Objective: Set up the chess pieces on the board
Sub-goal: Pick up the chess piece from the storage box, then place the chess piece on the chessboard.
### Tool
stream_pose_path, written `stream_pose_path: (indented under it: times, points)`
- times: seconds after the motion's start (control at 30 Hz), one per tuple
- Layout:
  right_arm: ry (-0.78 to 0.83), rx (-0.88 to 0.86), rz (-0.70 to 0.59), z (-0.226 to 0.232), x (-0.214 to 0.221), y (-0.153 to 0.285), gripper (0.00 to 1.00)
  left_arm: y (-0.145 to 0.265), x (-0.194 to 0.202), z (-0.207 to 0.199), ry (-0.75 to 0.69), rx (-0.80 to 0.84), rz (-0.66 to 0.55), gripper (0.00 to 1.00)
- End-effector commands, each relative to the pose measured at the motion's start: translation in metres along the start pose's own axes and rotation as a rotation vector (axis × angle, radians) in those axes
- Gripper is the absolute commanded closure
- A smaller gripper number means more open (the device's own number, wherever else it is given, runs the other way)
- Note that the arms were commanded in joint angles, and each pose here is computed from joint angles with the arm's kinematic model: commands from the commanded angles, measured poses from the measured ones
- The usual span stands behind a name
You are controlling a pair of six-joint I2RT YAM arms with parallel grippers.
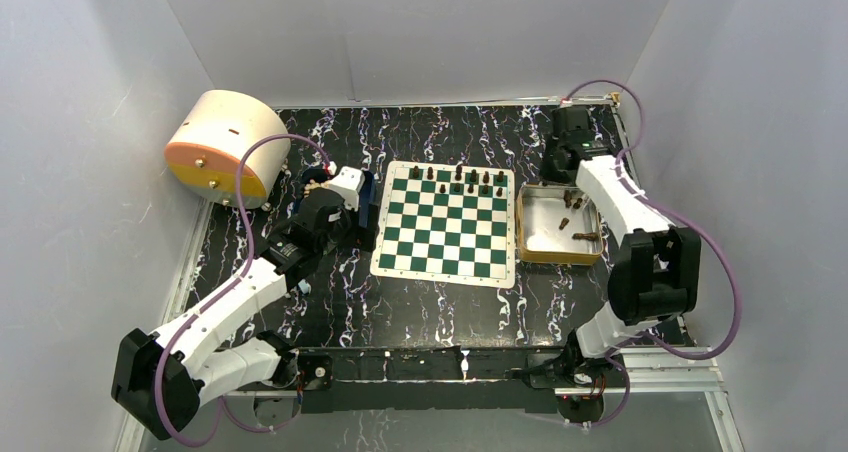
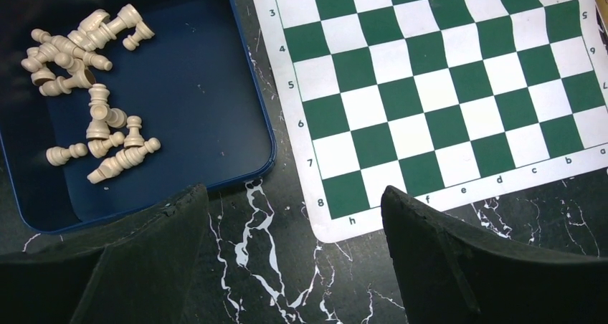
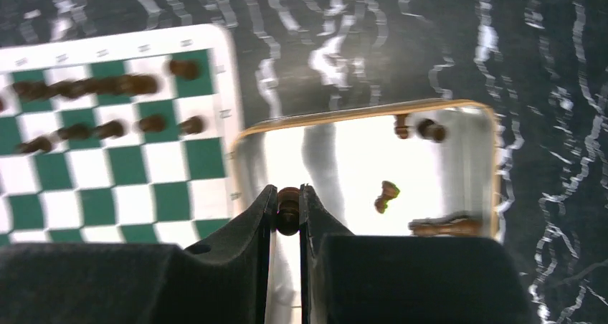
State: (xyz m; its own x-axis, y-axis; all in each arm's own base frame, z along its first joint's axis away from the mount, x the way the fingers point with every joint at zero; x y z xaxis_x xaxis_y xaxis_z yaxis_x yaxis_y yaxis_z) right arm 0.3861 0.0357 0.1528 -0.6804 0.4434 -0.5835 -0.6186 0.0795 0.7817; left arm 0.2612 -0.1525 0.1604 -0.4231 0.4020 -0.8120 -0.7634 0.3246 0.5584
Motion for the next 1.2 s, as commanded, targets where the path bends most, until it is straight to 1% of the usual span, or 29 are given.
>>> stream_pose_path:
  times: [0.0,0.17,0.37,0.53,0.63,0.83,0.97,1.17]
  points:
    - [0.051,-0.142,-0.035,0.057,0.007,0.034,0.80,0.003,-0.008,0.006,0.042,-0.036,-0.030,0.14]
    - [0.146,-0.222,0.009,0.104,0.051,0.035,0.80,0.009,-0.014,0.009,0.064,-0.053,-0.046,0.15]
    - [0.258,-0.279,0.067,0.149,0.108,0.029,0.80,0.024,-0.010,0.014,0.078,-0.078,-0.044,0.17]
    - [0.352,-0.307,0.100,0.189,0.145,0.022,0.80,0.042,-0.014,0.022,0.087,-0.107,-0.101,0.18]
    - [0.407,-0.295,0.121,0.205,0.163,0.015,0.79,0.051,-0.014,0.028,0.066,-0.139,-0.131,0.18]
    - [0.496,-0.255,0.162,0.223,0.195,0.003,0.77,0.061,-0.011,0.037,0.043,-0.182,-0.152,0.18]
    - [0.527,-0.258,0.182,0.230,0.212,0.005,0.77,0.063,-0.010,0.038,0.053,-0.191,-0.159,0.18]
    - [0.542,-0.252,0.221,0.229,0.231,0.000,0.75,0.064,-0.010,0.039,0.049,-0.194,-0.167,0.18]
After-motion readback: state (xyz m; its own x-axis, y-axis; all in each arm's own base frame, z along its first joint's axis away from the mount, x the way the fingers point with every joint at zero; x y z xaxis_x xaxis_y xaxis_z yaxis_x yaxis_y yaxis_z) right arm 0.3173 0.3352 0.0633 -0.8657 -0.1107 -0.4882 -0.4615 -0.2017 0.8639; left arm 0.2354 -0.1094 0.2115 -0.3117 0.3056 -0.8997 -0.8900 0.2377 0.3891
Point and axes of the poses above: each gripper's point midway between its finger pads, its own y axis back along the fingers, its own z axis along the line the jaws close on, x = y × z, the point moved 2 cm from there along y, back along the fingers, and after that the axes turned 15 degrees about -y, right-handed, at the moved point
